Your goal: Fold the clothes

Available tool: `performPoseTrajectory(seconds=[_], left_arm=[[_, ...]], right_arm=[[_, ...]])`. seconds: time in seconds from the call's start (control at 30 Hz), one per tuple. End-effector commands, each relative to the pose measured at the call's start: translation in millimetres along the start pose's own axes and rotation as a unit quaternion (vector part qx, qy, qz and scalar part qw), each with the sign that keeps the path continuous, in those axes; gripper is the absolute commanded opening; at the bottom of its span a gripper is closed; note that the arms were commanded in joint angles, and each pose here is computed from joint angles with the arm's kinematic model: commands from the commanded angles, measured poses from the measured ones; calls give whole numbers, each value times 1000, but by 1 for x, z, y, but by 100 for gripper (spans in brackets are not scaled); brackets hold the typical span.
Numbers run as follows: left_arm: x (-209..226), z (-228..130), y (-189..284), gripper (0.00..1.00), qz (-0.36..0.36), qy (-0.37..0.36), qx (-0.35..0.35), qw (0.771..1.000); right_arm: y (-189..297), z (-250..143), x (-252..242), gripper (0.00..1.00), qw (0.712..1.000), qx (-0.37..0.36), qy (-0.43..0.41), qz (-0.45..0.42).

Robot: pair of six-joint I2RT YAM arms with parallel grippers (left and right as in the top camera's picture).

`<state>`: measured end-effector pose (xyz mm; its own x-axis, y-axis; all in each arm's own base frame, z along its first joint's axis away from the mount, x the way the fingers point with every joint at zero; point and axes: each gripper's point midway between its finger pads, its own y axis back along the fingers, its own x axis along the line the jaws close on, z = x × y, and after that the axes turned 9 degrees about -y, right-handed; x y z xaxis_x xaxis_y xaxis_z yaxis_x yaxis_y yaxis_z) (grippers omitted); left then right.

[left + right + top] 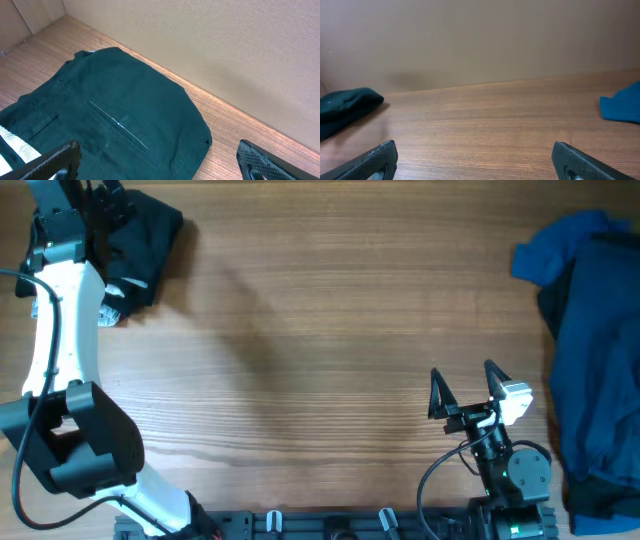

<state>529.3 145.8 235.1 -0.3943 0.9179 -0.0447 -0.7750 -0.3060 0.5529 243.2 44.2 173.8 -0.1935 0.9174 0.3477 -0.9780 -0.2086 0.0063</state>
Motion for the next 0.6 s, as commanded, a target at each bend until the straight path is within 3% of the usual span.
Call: performPoseTrajectory(seconds=[0.0, 0.2, 0.37, 0.57], left_arm=[[-2, 12, 7, 100, -6, 7, -14, 1000], [-1, 12, 21, 100, -5, 5, -6, 1000], [1, 20, 94, 100, -9, 1, 3, 1000], [-13, 48, 194, 100, -43, -4, -64, 997]], right_arm=[[0, 2, 0, 100, 1000, -6, -7, -2], [0, 2, 0, 100, 1000, -6, -7, -2], [0, 2, 0, 100, 1000, -6, -7, -2], [0, 2, 0, 100, 1000, -6, -7, -2]])
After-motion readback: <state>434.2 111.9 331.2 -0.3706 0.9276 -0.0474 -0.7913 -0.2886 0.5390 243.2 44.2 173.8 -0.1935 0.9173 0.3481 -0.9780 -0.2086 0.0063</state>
